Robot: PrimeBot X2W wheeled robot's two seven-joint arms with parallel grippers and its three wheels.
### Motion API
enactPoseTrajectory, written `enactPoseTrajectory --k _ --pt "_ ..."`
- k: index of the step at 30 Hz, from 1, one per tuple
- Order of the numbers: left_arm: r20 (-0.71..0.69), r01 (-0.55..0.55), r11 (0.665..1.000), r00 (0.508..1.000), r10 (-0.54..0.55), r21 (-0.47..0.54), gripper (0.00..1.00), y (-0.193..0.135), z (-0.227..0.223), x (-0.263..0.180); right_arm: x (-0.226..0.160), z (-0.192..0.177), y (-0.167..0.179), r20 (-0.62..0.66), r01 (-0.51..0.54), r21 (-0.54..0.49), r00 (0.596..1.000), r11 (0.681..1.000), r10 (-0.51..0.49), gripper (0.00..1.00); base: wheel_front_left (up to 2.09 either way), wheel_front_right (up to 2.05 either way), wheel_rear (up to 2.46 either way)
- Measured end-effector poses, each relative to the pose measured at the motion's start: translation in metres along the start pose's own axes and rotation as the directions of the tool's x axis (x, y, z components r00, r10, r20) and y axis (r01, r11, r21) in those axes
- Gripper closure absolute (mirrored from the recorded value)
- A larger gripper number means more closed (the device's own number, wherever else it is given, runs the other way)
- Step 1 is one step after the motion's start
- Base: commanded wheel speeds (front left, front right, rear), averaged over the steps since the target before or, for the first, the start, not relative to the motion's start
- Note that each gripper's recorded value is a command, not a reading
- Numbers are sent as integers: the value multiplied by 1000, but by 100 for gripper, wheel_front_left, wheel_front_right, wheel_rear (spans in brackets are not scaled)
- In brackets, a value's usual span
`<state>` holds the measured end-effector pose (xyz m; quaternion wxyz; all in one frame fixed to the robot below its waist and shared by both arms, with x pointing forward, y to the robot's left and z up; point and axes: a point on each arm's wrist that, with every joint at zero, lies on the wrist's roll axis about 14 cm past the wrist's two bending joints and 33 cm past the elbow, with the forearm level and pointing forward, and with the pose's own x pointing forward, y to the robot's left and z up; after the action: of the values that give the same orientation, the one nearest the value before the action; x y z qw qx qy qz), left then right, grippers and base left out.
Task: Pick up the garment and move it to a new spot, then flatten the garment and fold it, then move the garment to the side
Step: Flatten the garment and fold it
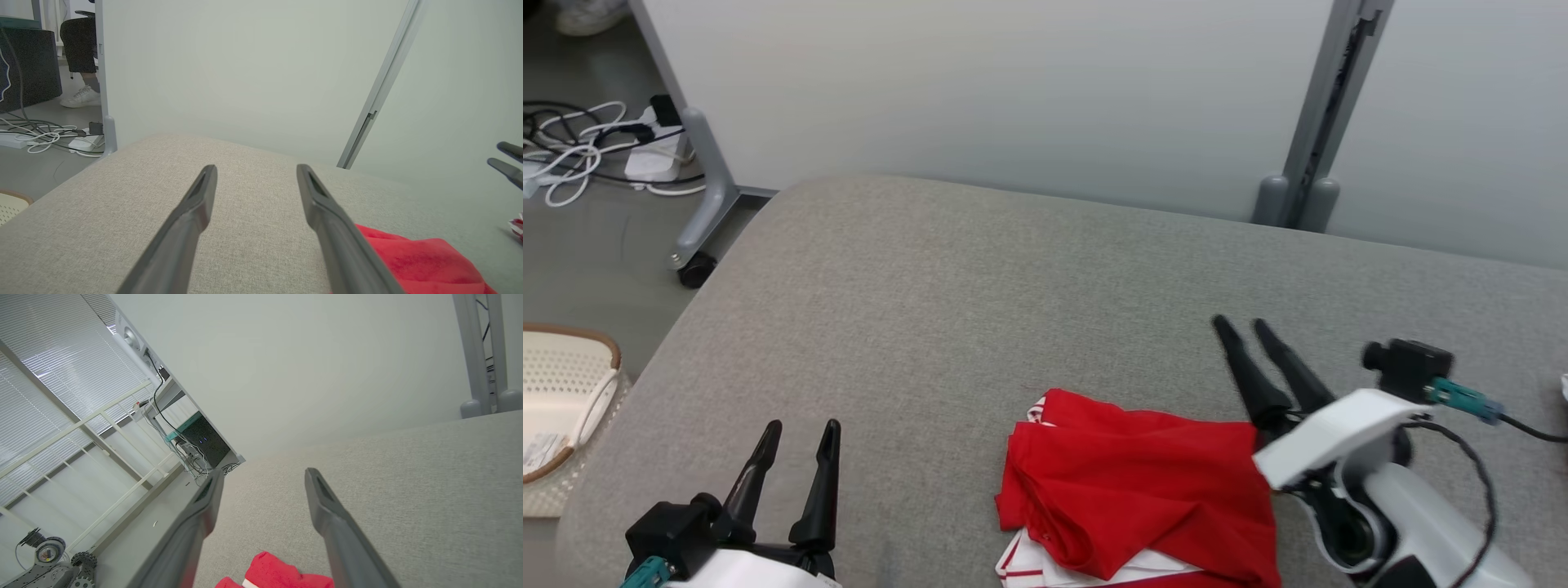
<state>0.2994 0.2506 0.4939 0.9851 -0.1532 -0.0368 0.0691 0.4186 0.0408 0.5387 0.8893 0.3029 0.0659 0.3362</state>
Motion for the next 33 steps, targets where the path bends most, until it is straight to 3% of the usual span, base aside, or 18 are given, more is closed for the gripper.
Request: enactPoseTrajectory --k 6,16,17,18,19,25,33 --pt "-3 37 999 999 -37 -1 0 -12 -2 5 -40 25 -62 67 173 -88 984 981 -168 0 0 0 0" --pt "-14 48 999 999 -48 3 0 -15 -5 7 -47 -3 -74 -41 235 -122 969 964 -242 0 0 0 0" --pt "-15 45 999 999 -45 3 0 -14 -5 6 -51 -14 -81 -88 253 -145 960 957 -267 24 0 0 0" --pt "-16 42 999 999 -42 3 0 -13 -5 5 -55 -23 -88 -127 272 -165 947 948 -294 58 0 0 0" --pt "-15 36 999 999 -36 3 0 -11 -5 4 -57 -30 -92 -157 283 -178 937 942 -311 100 0 0 0" --pt "-11 -3 1000 1000 3 3 0 1 -3 -3 -53 -62 -83 -288 271 -186 904 944 -316 100 0 0 0" --pt "-6 -23 1000 1000 23 1 0 7 -2 -9 -74 -122 -64 -532 204 -204 798 957 -283 100 0 0 0"
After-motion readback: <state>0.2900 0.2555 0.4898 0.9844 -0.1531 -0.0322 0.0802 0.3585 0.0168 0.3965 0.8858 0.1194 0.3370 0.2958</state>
